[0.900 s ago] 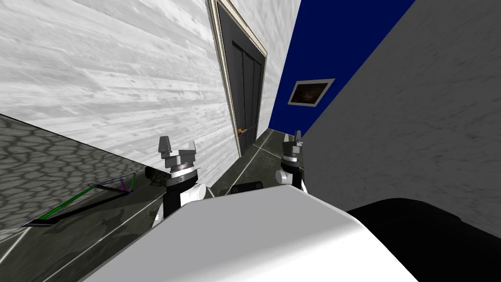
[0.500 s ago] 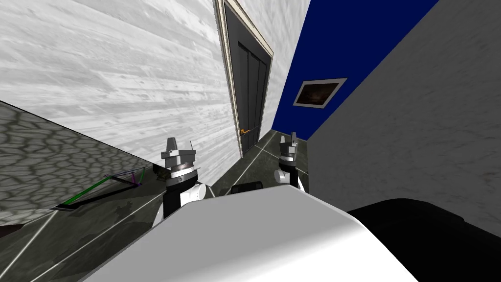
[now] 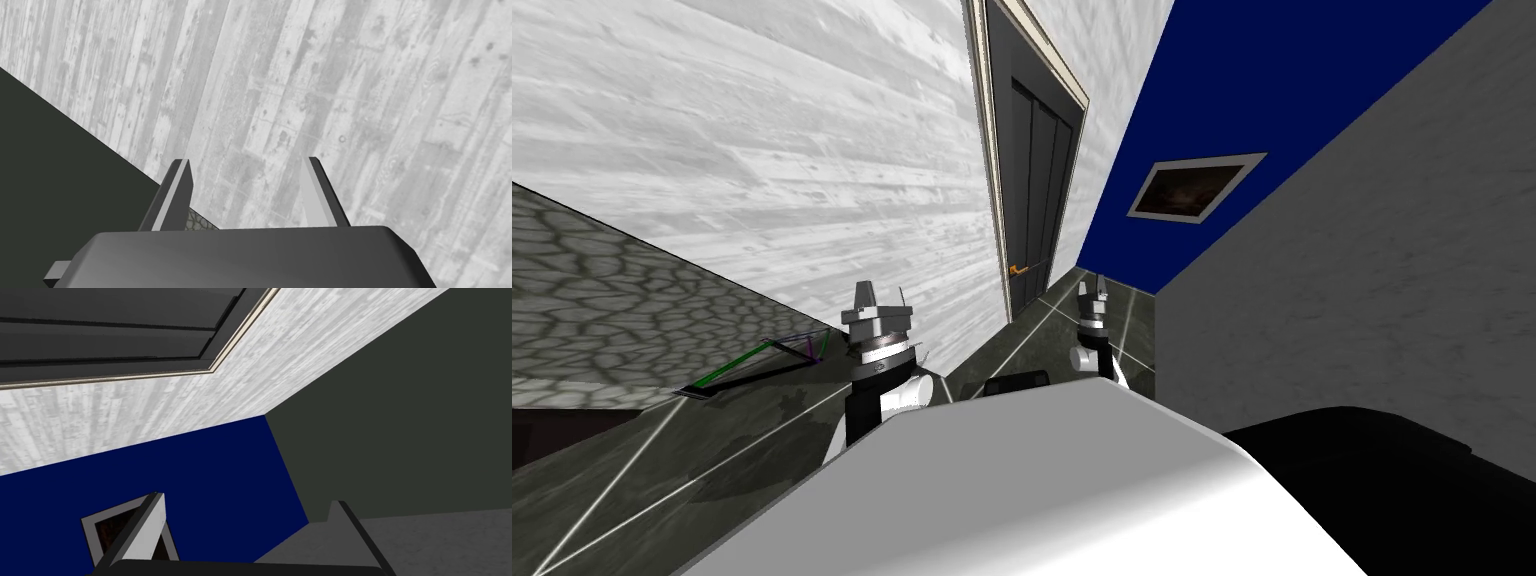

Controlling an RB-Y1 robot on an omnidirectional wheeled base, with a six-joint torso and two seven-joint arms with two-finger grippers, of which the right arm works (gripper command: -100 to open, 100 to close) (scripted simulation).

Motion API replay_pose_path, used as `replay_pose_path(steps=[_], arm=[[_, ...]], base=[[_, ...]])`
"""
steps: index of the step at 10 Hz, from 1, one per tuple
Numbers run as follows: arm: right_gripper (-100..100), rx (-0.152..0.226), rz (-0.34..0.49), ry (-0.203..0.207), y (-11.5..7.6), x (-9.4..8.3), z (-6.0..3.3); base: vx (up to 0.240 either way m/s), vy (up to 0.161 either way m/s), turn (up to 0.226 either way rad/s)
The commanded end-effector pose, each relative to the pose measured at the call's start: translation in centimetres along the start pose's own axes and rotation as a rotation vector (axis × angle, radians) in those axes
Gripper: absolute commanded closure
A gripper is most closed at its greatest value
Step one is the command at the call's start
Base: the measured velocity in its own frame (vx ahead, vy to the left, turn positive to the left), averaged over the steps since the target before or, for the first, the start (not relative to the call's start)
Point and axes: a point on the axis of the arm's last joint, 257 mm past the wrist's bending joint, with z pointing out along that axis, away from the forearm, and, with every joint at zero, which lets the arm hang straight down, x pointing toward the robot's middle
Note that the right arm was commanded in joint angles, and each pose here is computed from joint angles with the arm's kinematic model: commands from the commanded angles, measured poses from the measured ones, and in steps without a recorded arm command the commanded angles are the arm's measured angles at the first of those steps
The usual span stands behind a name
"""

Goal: Pull the door open

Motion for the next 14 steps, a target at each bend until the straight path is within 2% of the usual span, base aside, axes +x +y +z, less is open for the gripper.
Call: replay_pose_path(steps=[1, 10, 11, 13, 14], arm=[[-100, 0.025, 0.006, 0.011, -1.6, 0.2, -0.34], [-100, 0.136, 0.034, 0.055, -8.8, 1.0, -1.86], [-100, 0.147, 0.032, 0.054, -9.3, 1.0, -2.13], [-100, 0.186, 0.038, 0.065, -11.6, 1.1, -2.82], [-100, 0.190, 0.043, 0.071, -12.1, 1.3, -2.77]], base=[[0.081, -0.069, 0.166], [0.061, -0.060, 0.154], [0.045, -0.051, 0.067], [0.049, -0.068, 0.163], [0.078, -0.084, 0.198]])
